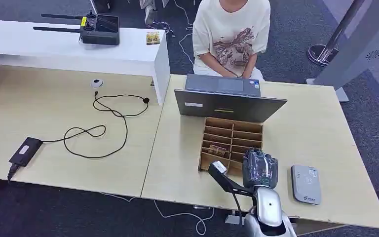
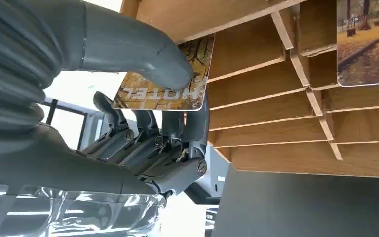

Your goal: Pass the card to the sensor for recognition and then transmit it.

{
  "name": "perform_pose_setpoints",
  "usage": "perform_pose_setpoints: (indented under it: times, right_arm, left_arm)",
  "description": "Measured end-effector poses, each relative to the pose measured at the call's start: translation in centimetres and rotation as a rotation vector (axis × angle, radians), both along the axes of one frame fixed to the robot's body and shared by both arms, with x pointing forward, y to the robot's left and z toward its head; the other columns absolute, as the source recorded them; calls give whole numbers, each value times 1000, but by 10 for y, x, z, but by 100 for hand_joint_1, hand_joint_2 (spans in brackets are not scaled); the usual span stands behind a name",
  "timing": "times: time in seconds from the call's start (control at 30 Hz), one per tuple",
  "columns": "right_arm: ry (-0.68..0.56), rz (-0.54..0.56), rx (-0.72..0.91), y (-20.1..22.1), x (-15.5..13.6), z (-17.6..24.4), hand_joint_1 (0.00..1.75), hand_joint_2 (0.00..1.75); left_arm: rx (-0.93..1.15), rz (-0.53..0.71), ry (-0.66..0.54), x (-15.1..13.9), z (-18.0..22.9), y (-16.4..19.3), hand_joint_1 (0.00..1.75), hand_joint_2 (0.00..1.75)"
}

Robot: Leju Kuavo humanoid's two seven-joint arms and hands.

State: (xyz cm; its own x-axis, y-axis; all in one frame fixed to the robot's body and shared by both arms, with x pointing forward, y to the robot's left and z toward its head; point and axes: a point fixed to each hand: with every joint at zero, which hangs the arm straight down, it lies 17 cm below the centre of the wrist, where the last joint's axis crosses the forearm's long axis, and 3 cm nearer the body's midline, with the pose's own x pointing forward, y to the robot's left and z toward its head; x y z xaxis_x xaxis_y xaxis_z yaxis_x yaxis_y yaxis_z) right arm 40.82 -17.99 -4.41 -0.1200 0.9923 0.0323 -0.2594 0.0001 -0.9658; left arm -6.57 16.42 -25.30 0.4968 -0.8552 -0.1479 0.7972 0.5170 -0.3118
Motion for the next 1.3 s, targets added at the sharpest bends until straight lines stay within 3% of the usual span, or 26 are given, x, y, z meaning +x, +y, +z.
perform_pose_setpoints:
  times: [0.43,0.67,0.87,1.3]
  right_arm:
    - [-17,7,11,1,0,1,148,175]
    - [-41,32,17,6,1,5,168,175]
    - [-71,122,-9,28,-2,9,169,175]
    - [-152,426,-195,59,-31,-7,171,175]
  left_arm:
    - [-5,0,-6,1,0,-1,0,0]
    - [-6,-4,-8,1,-1,0,0,0]
    - [-18,-11,-9,1,-1,0,0,0]
    - [-22,-19,-13,2,-2,4,0,0]
